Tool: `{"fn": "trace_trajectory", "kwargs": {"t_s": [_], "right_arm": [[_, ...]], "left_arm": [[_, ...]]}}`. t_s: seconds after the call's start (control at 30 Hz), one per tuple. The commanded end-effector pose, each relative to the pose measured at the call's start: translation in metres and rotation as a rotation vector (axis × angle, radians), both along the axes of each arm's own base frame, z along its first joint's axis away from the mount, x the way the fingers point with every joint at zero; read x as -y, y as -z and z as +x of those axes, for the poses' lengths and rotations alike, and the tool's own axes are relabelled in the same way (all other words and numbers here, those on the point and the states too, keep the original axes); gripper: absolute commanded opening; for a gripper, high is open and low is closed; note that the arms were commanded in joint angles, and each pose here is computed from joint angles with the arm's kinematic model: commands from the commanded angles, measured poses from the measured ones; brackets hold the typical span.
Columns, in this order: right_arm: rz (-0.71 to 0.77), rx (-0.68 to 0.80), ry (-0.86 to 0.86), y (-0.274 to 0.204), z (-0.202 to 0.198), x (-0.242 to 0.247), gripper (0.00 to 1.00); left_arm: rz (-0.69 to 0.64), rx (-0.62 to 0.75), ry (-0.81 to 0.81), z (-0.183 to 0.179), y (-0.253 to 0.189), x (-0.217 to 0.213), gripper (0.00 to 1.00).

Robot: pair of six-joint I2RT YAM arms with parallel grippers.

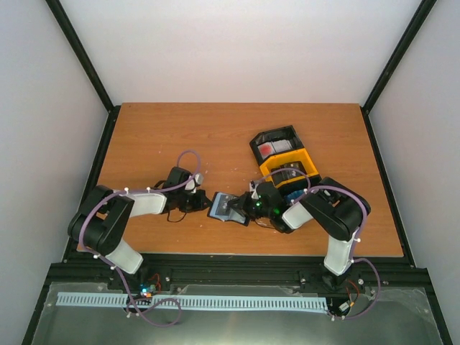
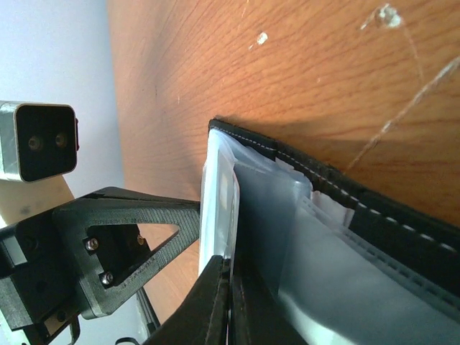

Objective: Put the credit cards into the card holder
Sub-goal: Insert the credit card into the card holder.

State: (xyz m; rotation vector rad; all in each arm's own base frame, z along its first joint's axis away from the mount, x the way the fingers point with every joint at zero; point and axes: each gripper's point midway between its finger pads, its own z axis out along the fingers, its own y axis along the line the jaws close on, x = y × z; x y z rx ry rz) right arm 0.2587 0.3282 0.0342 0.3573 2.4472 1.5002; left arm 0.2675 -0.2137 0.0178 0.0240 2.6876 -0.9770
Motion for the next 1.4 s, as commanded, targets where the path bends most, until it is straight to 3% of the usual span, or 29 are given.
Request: {"fn": "trace_trajectory", "kwargs": {"t_s": [0.0,0.43,0.73,1.13,1.37], "right_arm": [[-0.044,0.003,0.064,0.008,0.003,0.006,0.03],[0.064,0.043,-0.032,-0.013,-0.006,-0.019,0.11],[0.033,0.068,-0.026,-0.023,-0.007,-0.014,0.41],[0.1,0.023,-0.077,-0.018,-0.009,-0.033,0.39],[0.13,0.029,-0.064,-0.022,-0.01,-0.031,0.32]], "left_arm": [[0.011,-0.045,0.047,-0.02,0.008,-0.001,0.01],[-0.012,-0.03,0.074,-0.022,0.003,0.002,0.0],[-0.009,-0.011,0.071,-0.017,0.0,0.003,0.01],[-0.074,0.011,0.127,-0.023,-0.01,0.012,0.01],[-0.004,0.039,0.039,-0.014,-0.013,-0.002,0.04]]}}
